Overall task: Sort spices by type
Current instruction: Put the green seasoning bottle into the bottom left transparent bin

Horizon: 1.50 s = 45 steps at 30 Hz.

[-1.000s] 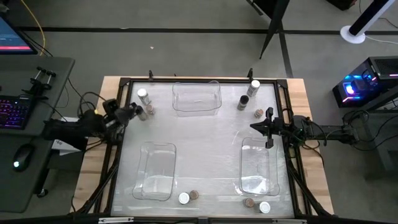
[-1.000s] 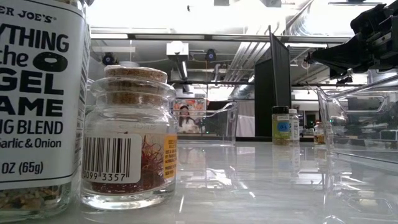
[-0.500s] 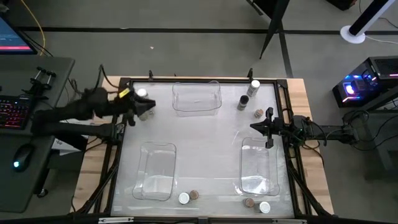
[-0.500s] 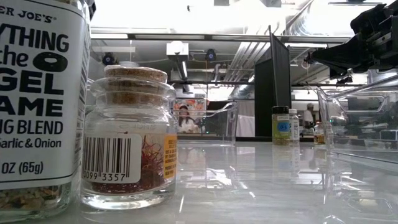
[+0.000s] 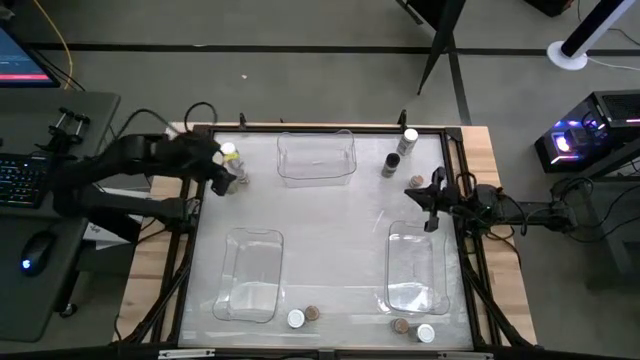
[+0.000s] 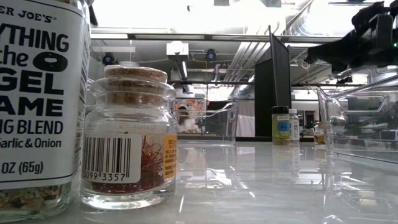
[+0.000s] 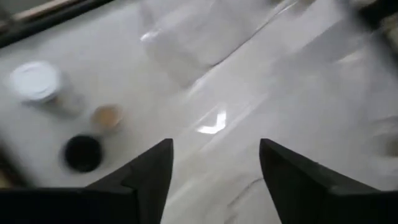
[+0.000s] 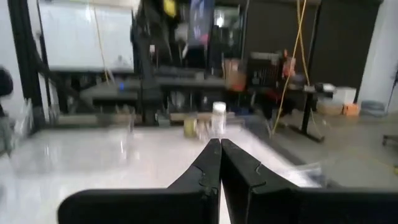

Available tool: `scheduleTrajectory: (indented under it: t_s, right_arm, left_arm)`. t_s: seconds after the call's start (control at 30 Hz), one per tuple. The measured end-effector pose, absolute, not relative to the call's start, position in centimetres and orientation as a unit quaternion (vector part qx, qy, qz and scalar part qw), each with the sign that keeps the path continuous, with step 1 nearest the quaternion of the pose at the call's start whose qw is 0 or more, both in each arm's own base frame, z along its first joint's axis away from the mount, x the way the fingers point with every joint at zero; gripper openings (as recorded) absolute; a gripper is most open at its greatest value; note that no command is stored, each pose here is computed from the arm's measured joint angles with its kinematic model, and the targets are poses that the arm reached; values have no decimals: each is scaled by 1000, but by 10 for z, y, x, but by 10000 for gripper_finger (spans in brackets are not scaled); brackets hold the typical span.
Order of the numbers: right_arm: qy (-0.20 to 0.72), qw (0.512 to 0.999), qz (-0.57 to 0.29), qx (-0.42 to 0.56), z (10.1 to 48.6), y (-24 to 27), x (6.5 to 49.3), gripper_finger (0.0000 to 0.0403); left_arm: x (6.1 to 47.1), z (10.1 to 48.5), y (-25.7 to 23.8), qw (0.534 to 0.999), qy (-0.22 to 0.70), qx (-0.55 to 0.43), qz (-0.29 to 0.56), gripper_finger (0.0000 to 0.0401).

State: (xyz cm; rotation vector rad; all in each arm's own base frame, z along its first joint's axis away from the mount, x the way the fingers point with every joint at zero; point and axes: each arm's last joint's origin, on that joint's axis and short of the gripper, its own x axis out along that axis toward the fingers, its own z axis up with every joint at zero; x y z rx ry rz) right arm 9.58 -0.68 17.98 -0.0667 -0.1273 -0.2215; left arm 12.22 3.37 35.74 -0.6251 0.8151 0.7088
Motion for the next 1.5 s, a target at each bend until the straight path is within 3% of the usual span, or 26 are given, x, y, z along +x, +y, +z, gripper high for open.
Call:
scheduleTrajectory:
  t_s: [0.13, 0.3, 0.5, 0.7, 0.83, 1.13, 1.5]
  right_arm:
    - [-221, 967, -77, 98, 207, -6, 88, 0]
    - [-402, 852, -117, 313, 232, -14, 71, 0]
    - [-303, 884, -110, 339, 263, -12, 98, 0]
    - [-198, 904, -238, 296, 301, -19, 139, 0]
    - [-143, 912, -266, 278, 324, -26, 155, 0]
    - [-93, 910, -315, 254, 357, -39, 163, 0]
    - [-78, 907, -317, 266, 356, -41, 164, 15]
  left_arm:
    - [124, 341, 49, 724, 448, -284, 441, 240]
    - [131, 327, 70, 670, 512, -285, 456, 239]
    - [138, 303, 96, 646, 565, -277, 432, 239]
    - [134, 279, 114, 611, 598, -286, 433, 239]
    - [134, 270, 117, 616, 594, -309, 414, 239]
    - [136, 261, 118, 633, 589, -302, 401, 239]
    - [135, 261, 118, 639, 600, -281, 391, 239]
